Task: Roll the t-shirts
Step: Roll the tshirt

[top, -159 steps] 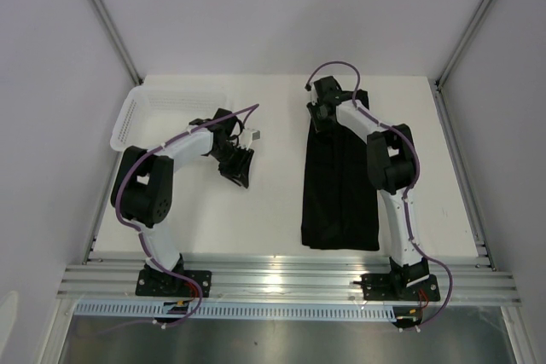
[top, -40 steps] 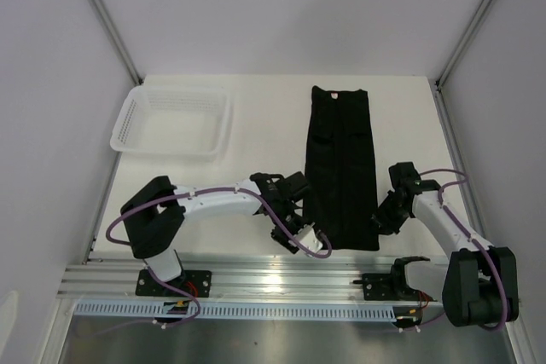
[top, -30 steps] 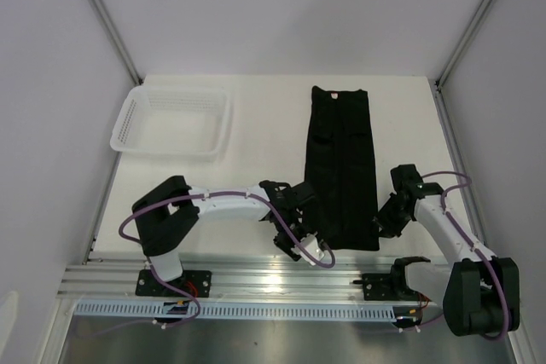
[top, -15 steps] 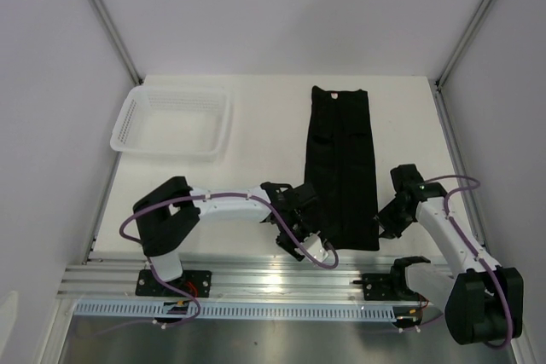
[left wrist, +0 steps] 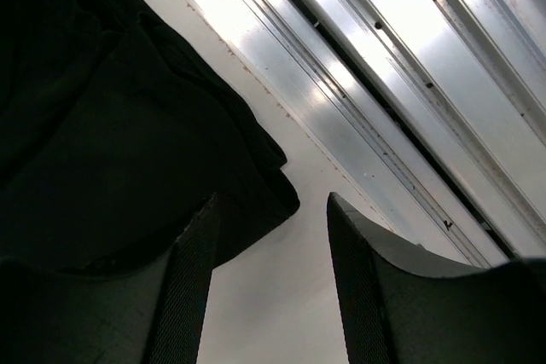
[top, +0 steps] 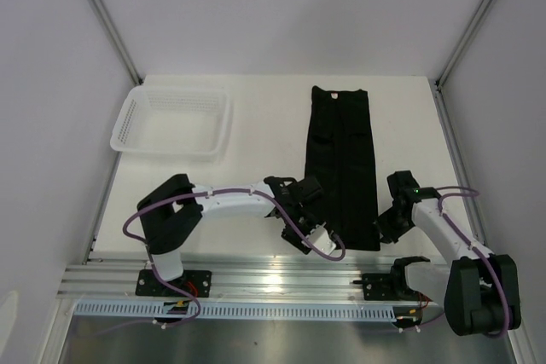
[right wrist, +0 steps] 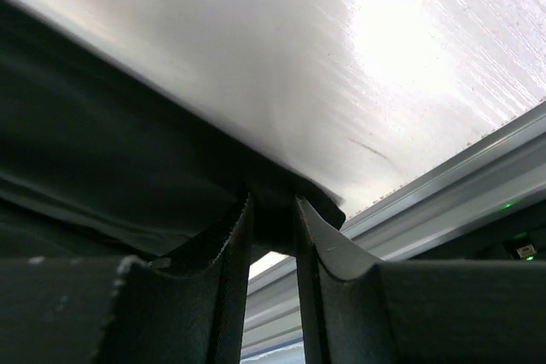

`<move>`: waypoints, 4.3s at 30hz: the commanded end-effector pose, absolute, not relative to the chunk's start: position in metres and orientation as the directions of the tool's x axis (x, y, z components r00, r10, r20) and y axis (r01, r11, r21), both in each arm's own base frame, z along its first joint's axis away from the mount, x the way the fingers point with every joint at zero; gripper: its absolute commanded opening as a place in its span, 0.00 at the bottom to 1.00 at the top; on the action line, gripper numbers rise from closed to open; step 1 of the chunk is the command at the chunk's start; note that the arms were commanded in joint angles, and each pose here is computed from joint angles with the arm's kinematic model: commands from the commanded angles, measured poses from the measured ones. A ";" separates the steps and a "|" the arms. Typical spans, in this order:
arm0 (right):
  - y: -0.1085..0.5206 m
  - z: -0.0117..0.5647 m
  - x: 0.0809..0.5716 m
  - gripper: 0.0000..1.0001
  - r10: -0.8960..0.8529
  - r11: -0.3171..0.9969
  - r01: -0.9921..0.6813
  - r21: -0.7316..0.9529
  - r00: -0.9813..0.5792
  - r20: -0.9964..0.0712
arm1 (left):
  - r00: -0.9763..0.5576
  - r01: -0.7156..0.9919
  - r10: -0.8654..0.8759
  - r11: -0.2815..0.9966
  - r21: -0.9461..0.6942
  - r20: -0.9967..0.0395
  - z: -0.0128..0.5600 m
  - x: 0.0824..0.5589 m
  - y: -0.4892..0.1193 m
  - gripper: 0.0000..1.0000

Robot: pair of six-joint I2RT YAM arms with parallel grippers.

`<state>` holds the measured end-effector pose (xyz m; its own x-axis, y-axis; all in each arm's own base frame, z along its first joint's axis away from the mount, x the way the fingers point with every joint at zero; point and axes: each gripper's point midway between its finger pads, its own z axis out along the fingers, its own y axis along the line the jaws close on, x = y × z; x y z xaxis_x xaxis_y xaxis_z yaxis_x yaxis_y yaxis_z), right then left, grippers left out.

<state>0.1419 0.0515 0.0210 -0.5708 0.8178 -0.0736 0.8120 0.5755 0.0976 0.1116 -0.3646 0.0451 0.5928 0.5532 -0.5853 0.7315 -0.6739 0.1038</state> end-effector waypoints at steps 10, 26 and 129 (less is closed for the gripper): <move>0.046 0.015 0.153 0.25 0.805 0.593 0.799 0.104 -0.583 -0.110 | 0.577 0.737 0.595 -0.675 0.042 -0.559 0.026 0.115 -0.366 0.56; 0.044 0.024 0.163 0.06 0.771 0.636 0.759 0.136 -0.625 -0.119 | 0.492 0.785 0.631 -0.620 -0.010 -0.599 0.035 0.113 -0.377 0.01; 0.071 0.023 0.150 0.36 0.850 0.510 0.840 0.186 -0.525 0.039 | -0.321 0.913 0.789 0.112 -0.392 -0.524 0.033 0.228 -0.358 0.01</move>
<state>0.1437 0.0700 0.0249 -0.5405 0.8400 0.0467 0.8327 0.5262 0.1726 0.2259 -0.3581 0.0314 -0.2992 0.8005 -0.5193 0.9214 0.1009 -0.3754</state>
